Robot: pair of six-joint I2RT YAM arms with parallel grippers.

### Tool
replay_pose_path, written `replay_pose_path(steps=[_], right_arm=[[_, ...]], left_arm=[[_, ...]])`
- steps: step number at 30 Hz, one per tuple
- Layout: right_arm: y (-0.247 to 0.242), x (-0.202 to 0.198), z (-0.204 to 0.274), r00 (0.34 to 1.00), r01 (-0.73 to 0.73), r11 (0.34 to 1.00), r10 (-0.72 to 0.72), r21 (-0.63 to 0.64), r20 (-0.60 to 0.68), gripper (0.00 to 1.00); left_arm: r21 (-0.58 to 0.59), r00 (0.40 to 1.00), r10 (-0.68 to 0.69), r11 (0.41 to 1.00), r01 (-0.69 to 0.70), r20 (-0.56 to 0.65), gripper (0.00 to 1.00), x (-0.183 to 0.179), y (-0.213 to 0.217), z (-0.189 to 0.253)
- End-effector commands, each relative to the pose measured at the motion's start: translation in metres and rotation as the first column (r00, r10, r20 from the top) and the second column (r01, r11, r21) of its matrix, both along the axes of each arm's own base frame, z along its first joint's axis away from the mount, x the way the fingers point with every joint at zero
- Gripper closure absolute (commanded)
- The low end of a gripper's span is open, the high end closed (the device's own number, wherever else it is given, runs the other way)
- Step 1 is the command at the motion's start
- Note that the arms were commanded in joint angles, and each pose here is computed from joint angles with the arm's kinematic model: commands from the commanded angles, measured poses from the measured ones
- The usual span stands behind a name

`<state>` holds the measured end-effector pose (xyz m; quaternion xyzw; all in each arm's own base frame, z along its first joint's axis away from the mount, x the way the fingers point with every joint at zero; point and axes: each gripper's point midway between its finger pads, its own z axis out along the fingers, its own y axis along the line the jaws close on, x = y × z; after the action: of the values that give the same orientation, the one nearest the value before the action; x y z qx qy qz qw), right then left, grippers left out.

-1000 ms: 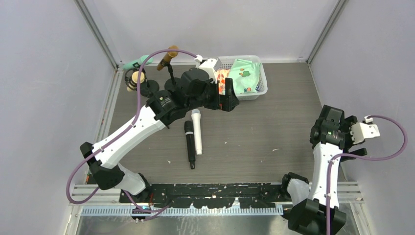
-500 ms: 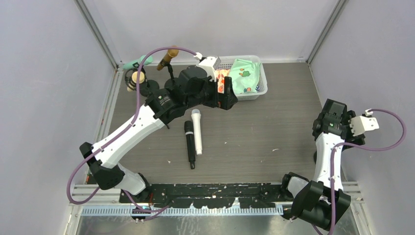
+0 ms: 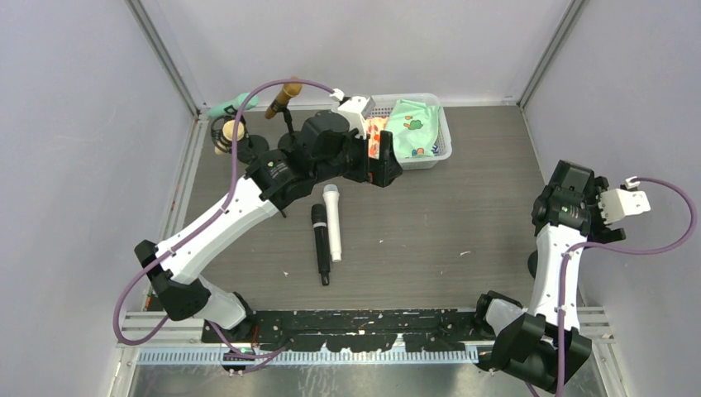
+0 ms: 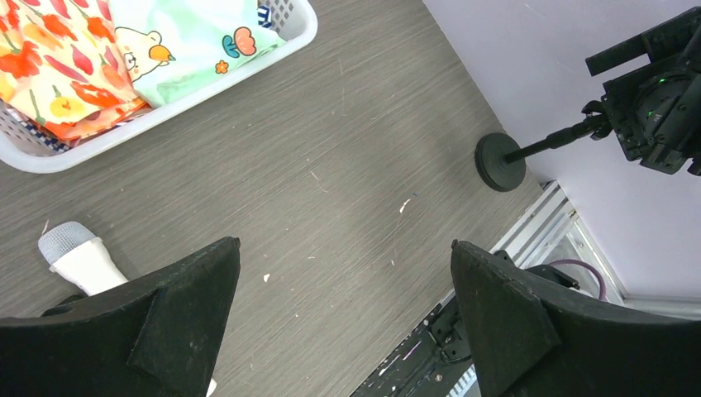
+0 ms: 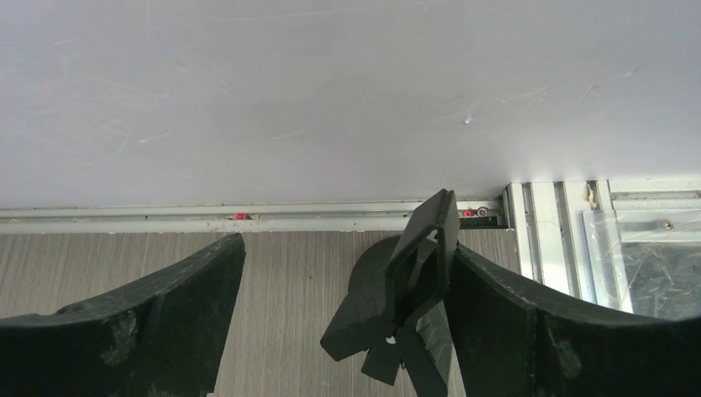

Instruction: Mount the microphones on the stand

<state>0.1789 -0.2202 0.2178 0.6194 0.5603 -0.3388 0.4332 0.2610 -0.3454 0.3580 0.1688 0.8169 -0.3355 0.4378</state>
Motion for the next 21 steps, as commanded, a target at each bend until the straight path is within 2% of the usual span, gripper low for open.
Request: replay_pose_path(steps=[1,6,9,14,20,21], right_arm=[[-0.004,0.000,0.028,0.998,0.010,0.999,-0.007,-0.053,0.057,0.14],[-0.005,0.001,0.026,0.999,0.003,0.998,0.000,-0.057,0.052,0.27],[-0.005,0.002,0.024,0.999,-0.002,0.998,0.005,-0.055,0.053,0.45],[-0.004,0.005,0.021,0.999,-0.013,0.999,0.015,-0.045,0.046,0.67],[0.003,0.018,0.020,0.993,-0.104,0.995,0.104,-0.013,0.062,0.98],[0.005,0.022,0.022,0.989,-0.124,0.992,0.125,-0.008,0.079,0.99]], left_arm=[[-0.054,0.998,-0.024,0.998,0.028,0.065,0.00,-0.002,0.001,0.023],[-0.054,0.998,-0.026,0.998,0.029,0.064,0.00,-0.002,0.002,0.022],[-0.051,0.998,-0.024,0.998,0.028,0.066,0.00,-0.001,0.003,0.020],[-0.041,0.998,-0.018,0.999,0.021,0.065,0.00,0.002,0.006,0.015],[-0.023,0.998,0.002,1.000,0.000,0.059,0.00,0.008,0.015,0.006],[-0.019,0.998,0.009,1.000,-0.008,0.057,0.00,0.010,0.018,0.004]])
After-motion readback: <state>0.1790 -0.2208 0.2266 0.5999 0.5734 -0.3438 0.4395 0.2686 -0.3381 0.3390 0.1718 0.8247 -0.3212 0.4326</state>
